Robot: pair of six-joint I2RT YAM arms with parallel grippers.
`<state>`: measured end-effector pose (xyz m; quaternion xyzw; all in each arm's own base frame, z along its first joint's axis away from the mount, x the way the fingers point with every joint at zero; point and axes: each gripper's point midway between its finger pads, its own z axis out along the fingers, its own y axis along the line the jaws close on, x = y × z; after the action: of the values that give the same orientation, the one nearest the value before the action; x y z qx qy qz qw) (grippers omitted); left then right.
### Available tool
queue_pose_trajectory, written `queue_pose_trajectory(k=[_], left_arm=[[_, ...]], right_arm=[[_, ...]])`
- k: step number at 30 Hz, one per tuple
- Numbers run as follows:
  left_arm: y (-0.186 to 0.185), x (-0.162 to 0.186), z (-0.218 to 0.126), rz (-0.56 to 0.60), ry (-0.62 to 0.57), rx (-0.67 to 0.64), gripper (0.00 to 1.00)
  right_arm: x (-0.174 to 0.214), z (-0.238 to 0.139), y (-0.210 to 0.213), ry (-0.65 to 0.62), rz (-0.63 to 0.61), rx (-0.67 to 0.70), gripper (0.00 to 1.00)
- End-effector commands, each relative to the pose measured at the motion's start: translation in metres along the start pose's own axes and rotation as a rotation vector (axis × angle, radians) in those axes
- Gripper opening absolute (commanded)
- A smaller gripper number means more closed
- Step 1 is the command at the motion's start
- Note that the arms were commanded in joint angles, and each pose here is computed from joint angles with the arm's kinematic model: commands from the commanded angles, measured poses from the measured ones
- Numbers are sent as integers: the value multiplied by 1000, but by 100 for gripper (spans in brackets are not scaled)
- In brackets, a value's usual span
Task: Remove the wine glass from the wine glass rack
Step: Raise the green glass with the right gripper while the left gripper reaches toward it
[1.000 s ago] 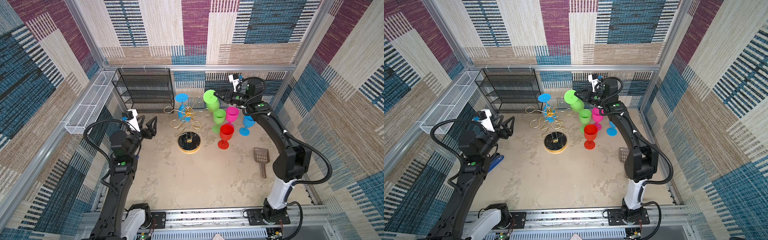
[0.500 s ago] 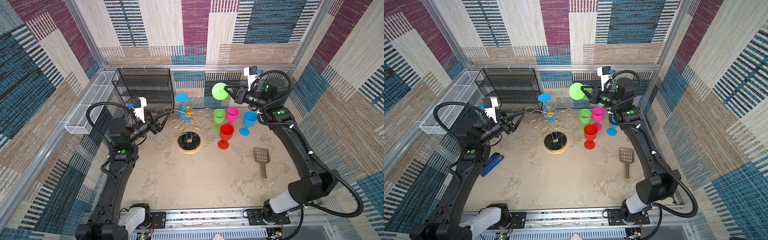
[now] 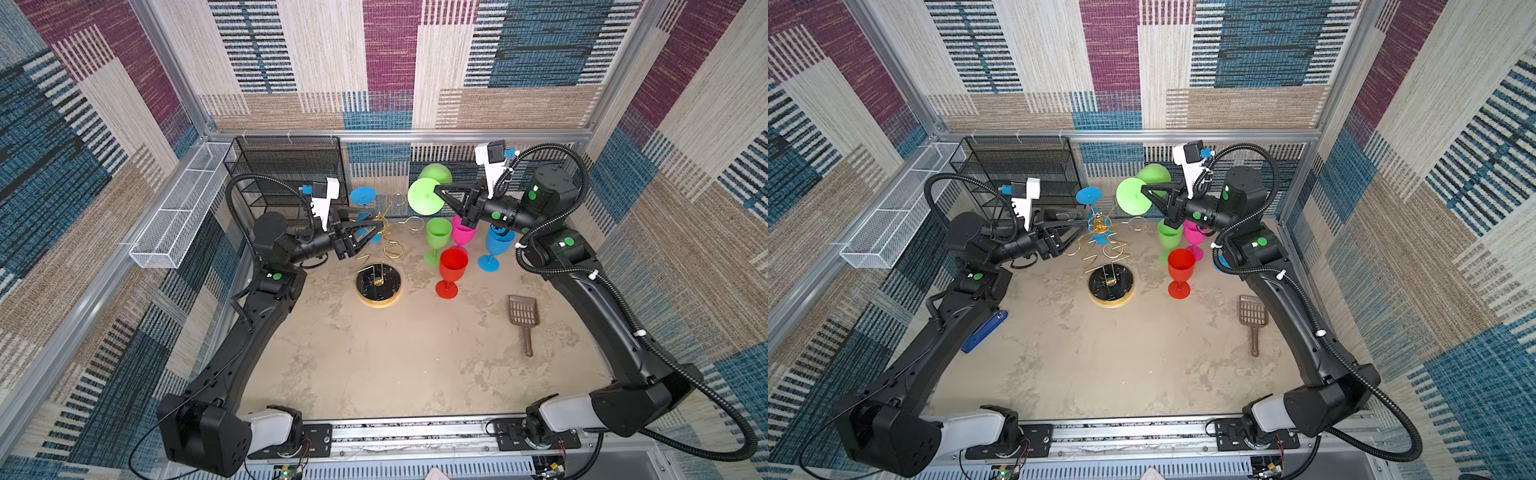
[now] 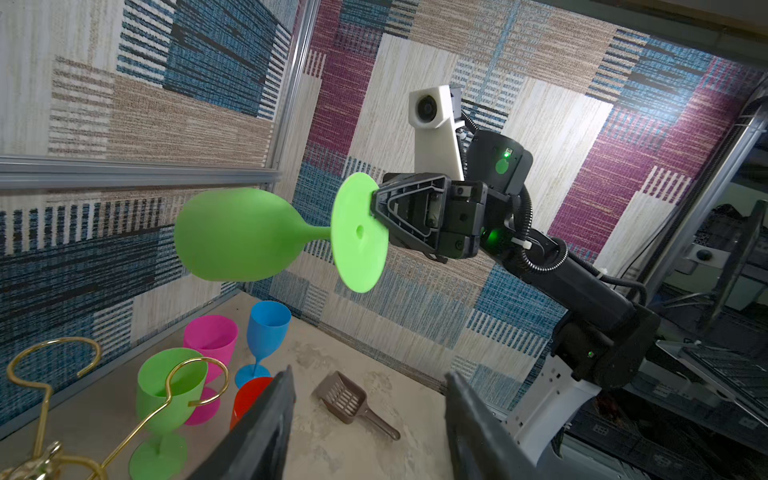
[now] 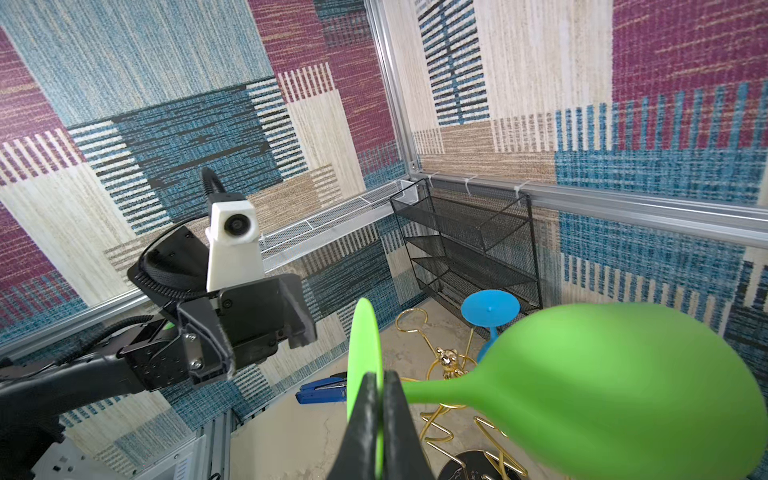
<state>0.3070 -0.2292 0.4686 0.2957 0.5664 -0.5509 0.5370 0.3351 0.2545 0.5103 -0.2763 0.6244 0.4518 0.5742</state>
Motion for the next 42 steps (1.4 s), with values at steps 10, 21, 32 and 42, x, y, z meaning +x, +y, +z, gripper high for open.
queue_pose_trajectory(k=[10,21,32,42], left_arm=[[-7,-14,26,-8,-70,95,57],[-5,-11,41,-29,-69,134,54],[-15,-7,46,-50,-55,186,35],[-19,-2,48,-69,-39,205,19]], right_arm=[[8,7,25,1,-24,-91,0],[12,13,37,7,-17,-133,0],[19,22,35,15,-5,-147,0],[20,25,34,14,-11,-138,0]])
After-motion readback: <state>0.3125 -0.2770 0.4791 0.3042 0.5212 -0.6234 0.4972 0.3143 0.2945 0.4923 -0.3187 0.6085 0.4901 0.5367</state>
